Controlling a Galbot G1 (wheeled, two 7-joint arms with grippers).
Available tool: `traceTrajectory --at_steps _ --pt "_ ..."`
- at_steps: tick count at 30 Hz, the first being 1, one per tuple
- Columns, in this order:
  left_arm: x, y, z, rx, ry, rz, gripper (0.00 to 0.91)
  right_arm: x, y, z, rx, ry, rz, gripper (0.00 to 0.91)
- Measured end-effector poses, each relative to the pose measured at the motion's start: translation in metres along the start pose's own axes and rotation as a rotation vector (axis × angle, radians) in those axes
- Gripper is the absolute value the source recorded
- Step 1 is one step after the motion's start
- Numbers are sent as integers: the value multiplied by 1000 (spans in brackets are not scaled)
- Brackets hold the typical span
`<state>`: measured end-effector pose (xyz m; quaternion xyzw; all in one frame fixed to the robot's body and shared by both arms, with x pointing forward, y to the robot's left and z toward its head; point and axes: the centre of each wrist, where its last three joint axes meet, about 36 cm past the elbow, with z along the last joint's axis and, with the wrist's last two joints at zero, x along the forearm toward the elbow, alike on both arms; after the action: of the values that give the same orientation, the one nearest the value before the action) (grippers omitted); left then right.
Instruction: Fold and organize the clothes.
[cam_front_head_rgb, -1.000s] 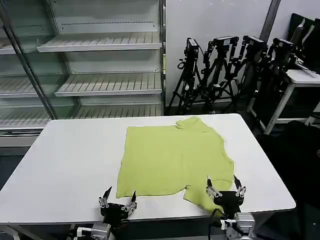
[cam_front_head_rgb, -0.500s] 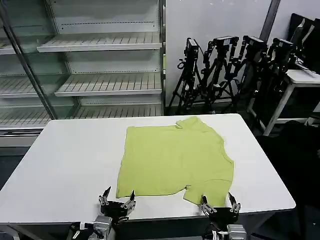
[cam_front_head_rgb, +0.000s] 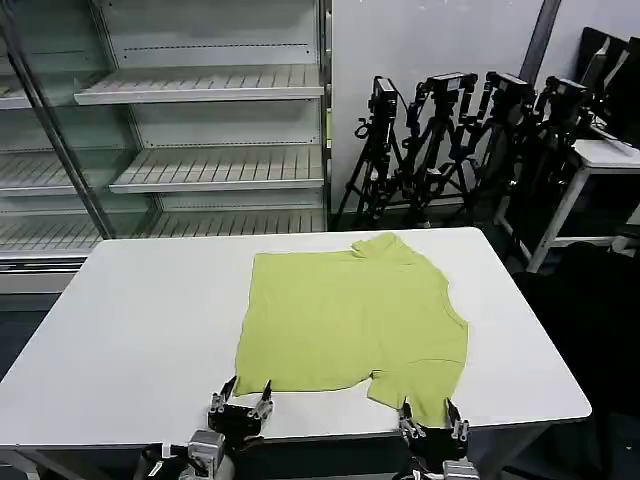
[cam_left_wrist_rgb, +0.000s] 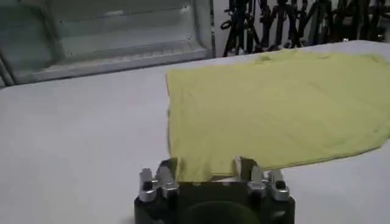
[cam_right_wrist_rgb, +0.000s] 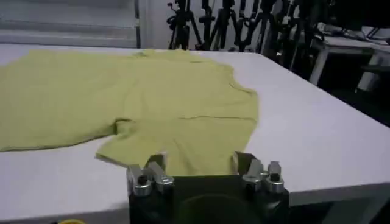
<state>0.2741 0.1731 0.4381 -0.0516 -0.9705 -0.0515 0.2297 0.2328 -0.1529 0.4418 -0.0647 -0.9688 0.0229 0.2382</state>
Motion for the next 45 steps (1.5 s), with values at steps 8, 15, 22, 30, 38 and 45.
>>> traceTrajectory --at_steps 8,15,22,30,38,45 --pt "5 -4 -2 38 4 27 20 2 0 1 -12 -6 5 0" --pt "9 -2 -5 66 -11 49 20 5 -2 -1 -22 -34 -1 0" --pt "19 -3 -9 97 -42 68 20 15 -10 -12 -29 -95 -9 0" --pt "40 -2 -17 125 -76 74 10 30 -23 -33 -42 -186 -17 0" --pt "52 6 -26 127 -124 71 10 28 -33 -47 -44 -261 -29 0" --pt "50 11 -30 121 -175 83 20 14 -37 -55 -39 -303 -64 0"
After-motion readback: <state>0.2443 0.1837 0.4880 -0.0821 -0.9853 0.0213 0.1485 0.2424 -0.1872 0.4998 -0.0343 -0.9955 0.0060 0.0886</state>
